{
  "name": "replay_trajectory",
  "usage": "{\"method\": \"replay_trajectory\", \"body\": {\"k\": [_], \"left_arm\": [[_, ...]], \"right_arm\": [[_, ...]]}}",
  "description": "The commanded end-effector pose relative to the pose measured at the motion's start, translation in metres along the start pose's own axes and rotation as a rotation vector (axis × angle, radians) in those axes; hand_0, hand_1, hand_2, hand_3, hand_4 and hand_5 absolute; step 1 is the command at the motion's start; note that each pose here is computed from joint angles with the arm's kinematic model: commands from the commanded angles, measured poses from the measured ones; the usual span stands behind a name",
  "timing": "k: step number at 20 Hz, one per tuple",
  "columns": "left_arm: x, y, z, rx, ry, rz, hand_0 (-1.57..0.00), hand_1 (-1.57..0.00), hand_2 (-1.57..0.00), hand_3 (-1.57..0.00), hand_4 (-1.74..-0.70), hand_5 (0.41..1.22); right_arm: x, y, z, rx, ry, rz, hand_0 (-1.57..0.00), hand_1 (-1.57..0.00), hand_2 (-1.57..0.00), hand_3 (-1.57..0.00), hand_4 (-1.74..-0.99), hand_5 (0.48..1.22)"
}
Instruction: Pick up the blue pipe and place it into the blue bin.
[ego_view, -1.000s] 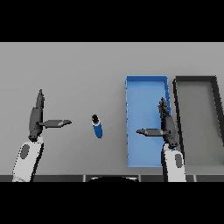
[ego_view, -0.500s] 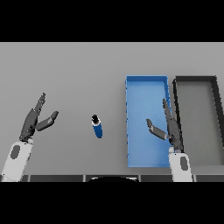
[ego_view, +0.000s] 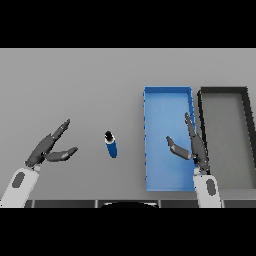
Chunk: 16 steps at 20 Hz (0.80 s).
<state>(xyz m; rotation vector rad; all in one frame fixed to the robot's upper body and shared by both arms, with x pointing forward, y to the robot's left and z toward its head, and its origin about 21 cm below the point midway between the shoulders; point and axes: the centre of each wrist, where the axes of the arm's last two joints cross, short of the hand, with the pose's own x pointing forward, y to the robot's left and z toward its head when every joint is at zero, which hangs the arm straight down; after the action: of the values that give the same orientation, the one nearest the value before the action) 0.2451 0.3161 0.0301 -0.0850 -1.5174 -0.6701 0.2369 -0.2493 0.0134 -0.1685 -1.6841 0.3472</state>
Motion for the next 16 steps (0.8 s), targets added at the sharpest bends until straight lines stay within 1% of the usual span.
{"method": "replay_trajectory", "body": {"k": [1,2,3,7,8,10,11,13,15,16], "left_arm": [[0.002,-0.008,-0.002,-0.037,0.007,0.002,0.00,0.00,0.00,0.00,-1.07,0.522],[0.003,-0.016,-0.004,-0.082,0.028,0.019,0.00,0.00,0.00,0.00,-1.10,0.510],[0.002,-0.025,-0.005,-0.111,0.038,0.023,0.00,0.00,0.00,0.00,-1.11,0.497],[0.006,-0.056,-0.014,-0.195,0.042,0.004,0.00,0.00,0.00,0.00,-1.14,0.455],[0.005,-0.061,-0.017,-0.211,0.040,0.008,0.00,0.00,0.00,0.00,-1.14,0.450],[0.005,-0.072,-0.027,-0.218,0.031,0.026,0.00,0.00,0.00,0.00,-1.15,0.451],[0.003,-0.080,-0.030,-0.225,0.026,0.031,0.00,0.00,0.00,0.00,-1.15,0.452],[0.001,-0.089,-0.043,-0.221,0.010,0.029,0.00,0.00,0.00,0.00,-1.15,0.459],[0.002,-0.100,-0.056,-0.211,-0.011,0.051,0.00,0.00,0.00,0.00,-1.15,0.460],[0.002,-0.105,-0.063,-0.218,-0.009,0.059,0.00,0.00,0.00,0.00,-1.15,0.460]], "right_arm": [[0.000,0.003,0.000,0.005,0.001,0.004,0.00,0.00,0.00,0.00,-1.174,0.616],[0.000,0.002,0.001,0.008,-0.001,0.003,0.00,0.00,0.00,0.00,-1.173,0.616],[0.000,0.004,0.001,0.009,0.009,0.012,0.00,0.00,0.00,0.00,-1.164,0.617],[0.003,0.004,0.004,-0.006,0.012,-0.009,0.00,0.00,0.00,0.00,-1.195,0.617],[0.003,0.008,0.005,-0.004,0.017,-0.015,0.00,0.00,0.00,0.00,-1.197,0.615],[0.002,0.005,0.002,-0.005,0.018,-0.017,0.00,0.00,0.00,0.00,-1.213,0.625],[0.000,0.009,0.006,0.002,0.006,-0.022,0.00,0.00,0.00,0.00,-1.218,0.627],[0.002,0.008,0.002,-0.002,0.025,-0.016,0.00,0.00,0.00,0.00,-1.214,0.624],[0.002,0.006,0.003,-0.007,0.027,-0.014,0.00,0.00,0.00,0.00,-1.201,0.620],[0.001,0.004,0.004,-0.013,0.025,-0.018,0.00,0.00,0.00,0.00,-1.202,0.621]]}}
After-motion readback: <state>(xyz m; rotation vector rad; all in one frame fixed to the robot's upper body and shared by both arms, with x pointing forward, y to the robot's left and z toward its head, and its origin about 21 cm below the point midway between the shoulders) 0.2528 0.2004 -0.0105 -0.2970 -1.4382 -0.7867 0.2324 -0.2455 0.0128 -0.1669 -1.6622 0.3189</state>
